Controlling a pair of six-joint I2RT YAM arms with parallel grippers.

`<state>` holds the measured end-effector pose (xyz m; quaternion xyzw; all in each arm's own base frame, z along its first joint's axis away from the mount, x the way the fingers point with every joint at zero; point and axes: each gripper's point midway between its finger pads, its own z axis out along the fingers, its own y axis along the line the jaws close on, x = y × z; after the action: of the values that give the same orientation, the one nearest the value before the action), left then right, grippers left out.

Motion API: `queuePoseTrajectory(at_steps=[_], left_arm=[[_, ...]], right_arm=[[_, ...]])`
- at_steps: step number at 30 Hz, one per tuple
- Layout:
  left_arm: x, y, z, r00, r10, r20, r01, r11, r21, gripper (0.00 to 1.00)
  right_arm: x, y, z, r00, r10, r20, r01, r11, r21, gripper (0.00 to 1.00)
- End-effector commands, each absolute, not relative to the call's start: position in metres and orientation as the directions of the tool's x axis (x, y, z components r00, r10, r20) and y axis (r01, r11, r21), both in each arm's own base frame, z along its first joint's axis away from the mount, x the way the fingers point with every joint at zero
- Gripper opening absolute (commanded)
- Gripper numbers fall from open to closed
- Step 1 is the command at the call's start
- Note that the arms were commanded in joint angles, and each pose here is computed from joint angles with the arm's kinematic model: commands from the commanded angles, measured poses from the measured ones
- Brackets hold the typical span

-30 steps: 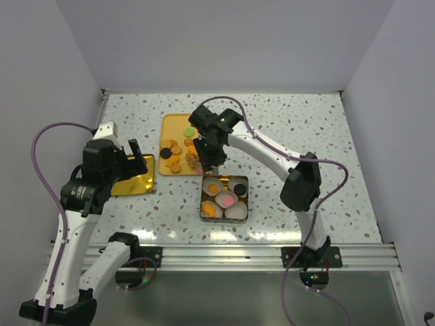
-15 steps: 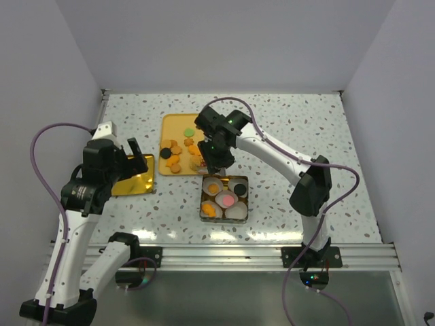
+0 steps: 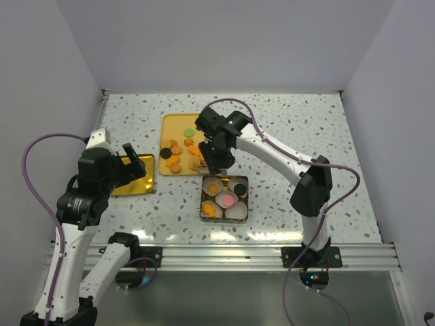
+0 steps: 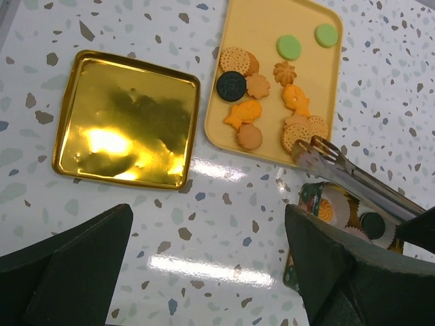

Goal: Pack the cookies

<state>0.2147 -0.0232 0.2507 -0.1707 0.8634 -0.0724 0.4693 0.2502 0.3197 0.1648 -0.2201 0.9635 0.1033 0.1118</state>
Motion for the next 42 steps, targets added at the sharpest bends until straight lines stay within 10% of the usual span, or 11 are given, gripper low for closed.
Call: queuePoseTrajectory(at_steps=[1, 42], left_arm=[[0.21, -0.018, 0.255, -0.476, -0.389, -0.789, -0.259, 0.919, -0.297, 1.0], [0.19, -0.018, 0.257, -0.494, -0.336, -0.802, -0.204, 0.941, -0.27, 1.0]], right_arm=[[0.261, 0.33, 0.18, -0.854, -0.405, -0.328, -0.474, 0.865, 0.165, 0.41], [0.265, 0.321, 0.242, -0.858, -0.25, -0.449, -0.371, 0.906, 0.203, 0.24]])
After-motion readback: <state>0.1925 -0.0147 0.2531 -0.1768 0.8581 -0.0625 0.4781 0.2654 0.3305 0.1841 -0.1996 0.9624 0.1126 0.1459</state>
